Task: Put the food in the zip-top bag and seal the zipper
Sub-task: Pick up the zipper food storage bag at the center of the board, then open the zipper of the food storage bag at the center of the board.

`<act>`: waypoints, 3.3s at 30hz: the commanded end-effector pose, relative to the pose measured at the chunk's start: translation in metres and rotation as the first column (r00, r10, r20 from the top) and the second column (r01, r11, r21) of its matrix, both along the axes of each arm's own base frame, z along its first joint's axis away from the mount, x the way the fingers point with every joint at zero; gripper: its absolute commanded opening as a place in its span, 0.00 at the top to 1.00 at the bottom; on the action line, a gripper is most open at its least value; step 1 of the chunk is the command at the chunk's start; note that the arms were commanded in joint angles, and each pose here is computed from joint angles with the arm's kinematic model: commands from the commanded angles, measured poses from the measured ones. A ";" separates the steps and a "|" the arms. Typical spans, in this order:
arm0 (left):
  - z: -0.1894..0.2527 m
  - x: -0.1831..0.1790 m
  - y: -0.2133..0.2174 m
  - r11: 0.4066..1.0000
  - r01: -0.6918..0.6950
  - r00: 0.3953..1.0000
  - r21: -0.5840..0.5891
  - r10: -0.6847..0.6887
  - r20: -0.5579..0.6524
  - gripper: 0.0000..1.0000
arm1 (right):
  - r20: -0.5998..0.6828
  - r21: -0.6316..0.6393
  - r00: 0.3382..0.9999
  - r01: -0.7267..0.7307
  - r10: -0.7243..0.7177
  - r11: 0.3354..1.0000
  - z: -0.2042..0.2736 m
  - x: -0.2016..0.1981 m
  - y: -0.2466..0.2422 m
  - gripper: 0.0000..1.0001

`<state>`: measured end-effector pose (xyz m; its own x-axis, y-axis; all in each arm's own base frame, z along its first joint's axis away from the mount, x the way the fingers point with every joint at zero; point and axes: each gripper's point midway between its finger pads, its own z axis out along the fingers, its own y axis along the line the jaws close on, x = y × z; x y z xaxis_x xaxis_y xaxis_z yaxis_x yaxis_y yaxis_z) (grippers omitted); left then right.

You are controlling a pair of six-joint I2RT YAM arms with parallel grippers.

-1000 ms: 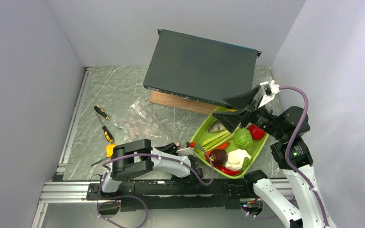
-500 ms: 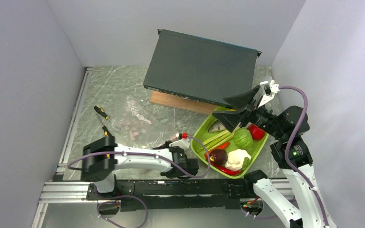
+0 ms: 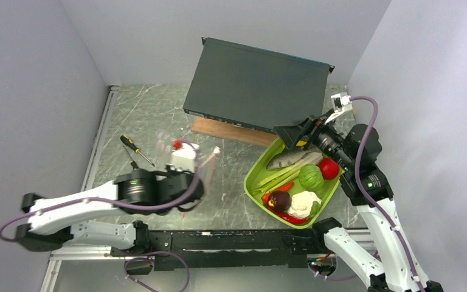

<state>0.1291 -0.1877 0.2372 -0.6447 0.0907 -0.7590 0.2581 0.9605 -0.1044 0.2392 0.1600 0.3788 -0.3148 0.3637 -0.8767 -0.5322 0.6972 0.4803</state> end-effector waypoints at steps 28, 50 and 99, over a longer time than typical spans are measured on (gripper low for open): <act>0.063 -0.002 0.040 0.886 -0.161 0.986 -0.434 0.165 -0.029 1.00 | -0.120 -0.174 0.974 -0.211 0.192 0.962 -0.065 -0.089 0.239 0.30; 0.043 -0.007 0.026 0.927 -0.168 0.985 -0.335 0.146 -0.089 0.84 | -0.087 -0.203 0.960 -0.280 0.267 0.938 -0.078 -0.106 0.251 1.00; 0.116 0.009 0.042 1.000 0.005 0.997 0.005 -0.005 0.077 0.78 | -0.117 -0.088 0.972 -0.216 0.205 0.973 -0.028 -0.092 0.289 1.00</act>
<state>0.1281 -0.1446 0.3551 -0.6180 0.0015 -0.7862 0.2546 0.9465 -0.1983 0.1446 0.4432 0.3263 -0.4968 0.1415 -0.8562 -0.6129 0.6414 0.4616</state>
